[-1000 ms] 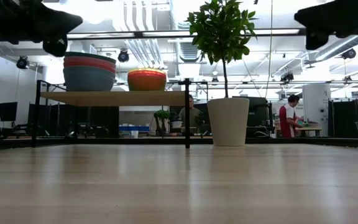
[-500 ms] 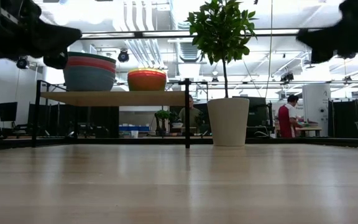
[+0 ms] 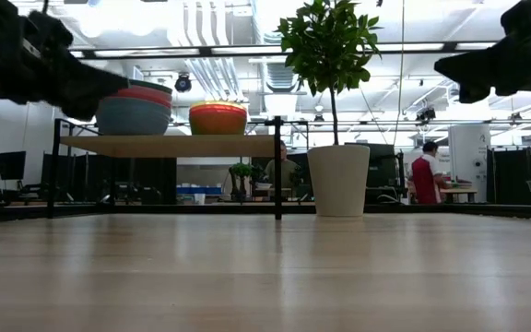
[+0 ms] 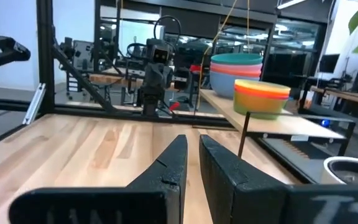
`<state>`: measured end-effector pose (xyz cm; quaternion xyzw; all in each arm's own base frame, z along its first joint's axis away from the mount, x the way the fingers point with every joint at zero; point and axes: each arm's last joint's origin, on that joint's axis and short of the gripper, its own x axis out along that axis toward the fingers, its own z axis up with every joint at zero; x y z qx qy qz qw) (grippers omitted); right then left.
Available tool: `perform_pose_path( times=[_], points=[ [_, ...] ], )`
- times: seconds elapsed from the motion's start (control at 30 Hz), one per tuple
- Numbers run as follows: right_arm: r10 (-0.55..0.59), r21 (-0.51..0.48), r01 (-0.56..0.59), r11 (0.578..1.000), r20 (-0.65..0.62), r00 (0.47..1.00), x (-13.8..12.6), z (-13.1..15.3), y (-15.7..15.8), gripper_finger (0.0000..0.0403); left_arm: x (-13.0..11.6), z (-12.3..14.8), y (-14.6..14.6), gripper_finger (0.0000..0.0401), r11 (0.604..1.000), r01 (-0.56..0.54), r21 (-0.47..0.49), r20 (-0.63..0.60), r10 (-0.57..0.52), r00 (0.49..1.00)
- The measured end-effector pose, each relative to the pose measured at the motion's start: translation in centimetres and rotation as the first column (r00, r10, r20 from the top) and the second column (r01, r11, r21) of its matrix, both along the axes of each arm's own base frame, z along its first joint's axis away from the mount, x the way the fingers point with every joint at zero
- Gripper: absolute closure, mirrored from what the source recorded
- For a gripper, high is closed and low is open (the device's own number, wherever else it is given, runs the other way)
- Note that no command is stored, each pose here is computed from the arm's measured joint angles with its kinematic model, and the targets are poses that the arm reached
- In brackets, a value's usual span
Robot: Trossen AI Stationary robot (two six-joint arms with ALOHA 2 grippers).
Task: Place and stack bowls onto a shelf
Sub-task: Return to Home Position
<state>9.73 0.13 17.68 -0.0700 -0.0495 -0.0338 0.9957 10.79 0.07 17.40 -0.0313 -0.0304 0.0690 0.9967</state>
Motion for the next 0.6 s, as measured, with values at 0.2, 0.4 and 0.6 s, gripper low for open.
perform_pose_path(
  times=[0.2, 0.4, 0.6],
  points=[
    [0.005, 0.052, -0.005, 0.999, -0.012, 1.000, 0.1, -0.1, 0.0, 0.0369, 0.0, -1.3, 0.1, 0.0401, 0.991, -0.036, -0.131, -0.111, 0.022, 0.994],
    [0.006, 0.059, -0.005, 0.998, -0.012, 1.000, 0.1, -0.1, 0.0, 0.0369, 0.1, -1.6, 0.1, 0.0401, 0.991, -0.040, -0.128, -0.142, 0.021, 0.990],
    [0.006, 0.061, -0.005, 0.998, -0.012, 1.000, 0.1, -0.1, 0.0, 0.0369, 0.1, -1.6, 0.1, 0.0401, 0.991, -0.040, -0.127, -0.150, 0.021, 0.988]
  ],
)
